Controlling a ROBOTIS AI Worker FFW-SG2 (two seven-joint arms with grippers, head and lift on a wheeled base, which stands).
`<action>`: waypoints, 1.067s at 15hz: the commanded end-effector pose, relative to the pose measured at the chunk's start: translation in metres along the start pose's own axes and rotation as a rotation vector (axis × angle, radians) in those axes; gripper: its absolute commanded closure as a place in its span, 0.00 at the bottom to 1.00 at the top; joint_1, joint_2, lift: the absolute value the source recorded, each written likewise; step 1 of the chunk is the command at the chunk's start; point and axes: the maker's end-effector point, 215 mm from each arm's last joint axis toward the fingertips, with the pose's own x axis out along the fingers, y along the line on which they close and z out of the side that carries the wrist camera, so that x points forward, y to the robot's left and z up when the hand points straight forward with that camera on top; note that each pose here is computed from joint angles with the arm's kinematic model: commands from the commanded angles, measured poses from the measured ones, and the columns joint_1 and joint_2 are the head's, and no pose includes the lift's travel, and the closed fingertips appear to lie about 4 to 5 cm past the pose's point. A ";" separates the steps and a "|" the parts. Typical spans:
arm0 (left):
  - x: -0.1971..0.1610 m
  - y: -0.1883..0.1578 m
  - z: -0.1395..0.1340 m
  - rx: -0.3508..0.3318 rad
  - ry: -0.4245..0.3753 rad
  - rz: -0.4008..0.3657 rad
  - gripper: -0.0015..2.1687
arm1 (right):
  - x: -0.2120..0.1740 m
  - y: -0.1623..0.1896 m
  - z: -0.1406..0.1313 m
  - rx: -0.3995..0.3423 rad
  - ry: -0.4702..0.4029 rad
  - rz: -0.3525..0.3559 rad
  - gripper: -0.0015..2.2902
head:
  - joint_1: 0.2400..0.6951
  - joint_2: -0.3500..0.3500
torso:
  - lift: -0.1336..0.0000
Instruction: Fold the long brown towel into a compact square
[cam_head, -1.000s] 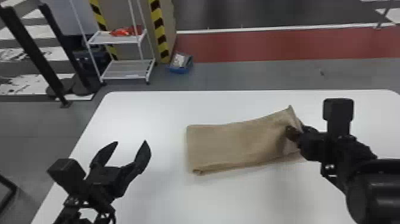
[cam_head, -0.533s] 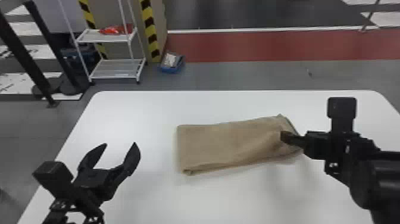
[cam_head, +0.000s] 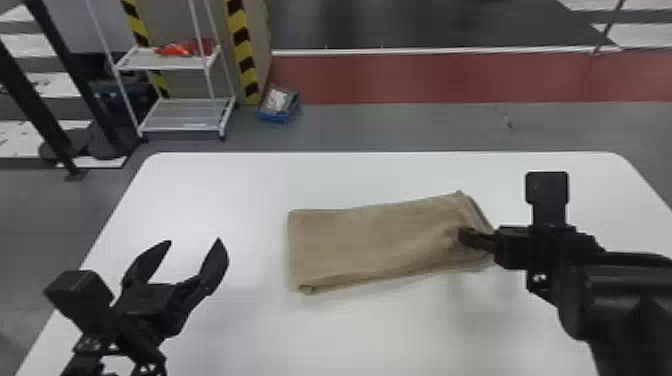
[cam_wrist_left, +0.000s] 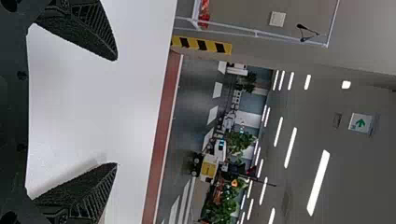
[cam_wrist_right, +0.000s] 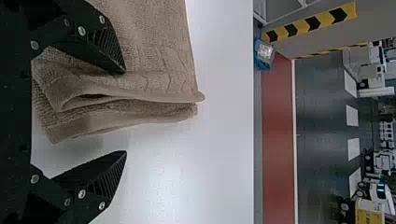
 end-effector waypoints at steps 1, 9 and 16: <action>0.000 0.001 0.000 0.000 0.001 0.000 0.03 | 0.001 0.003 0.000 -0.010 -0.003 0.005 0.47 | 1.00 0.57 | 0.13; -0.001 0.001 -0.002 0.001 0.004 0.000 0.03 | 0.000 -0.003 -0.009 -0.001 0.010 -0.005 0.75 | 1.00 0.57 | 0.13; -0.002 0.000 -0.003 0.001 0.007 -0.002 0.03 | -0.005 -0.018 -0.013 0.038 -0.008 -0.012 0.14 | 1.00 0.56 | 0.13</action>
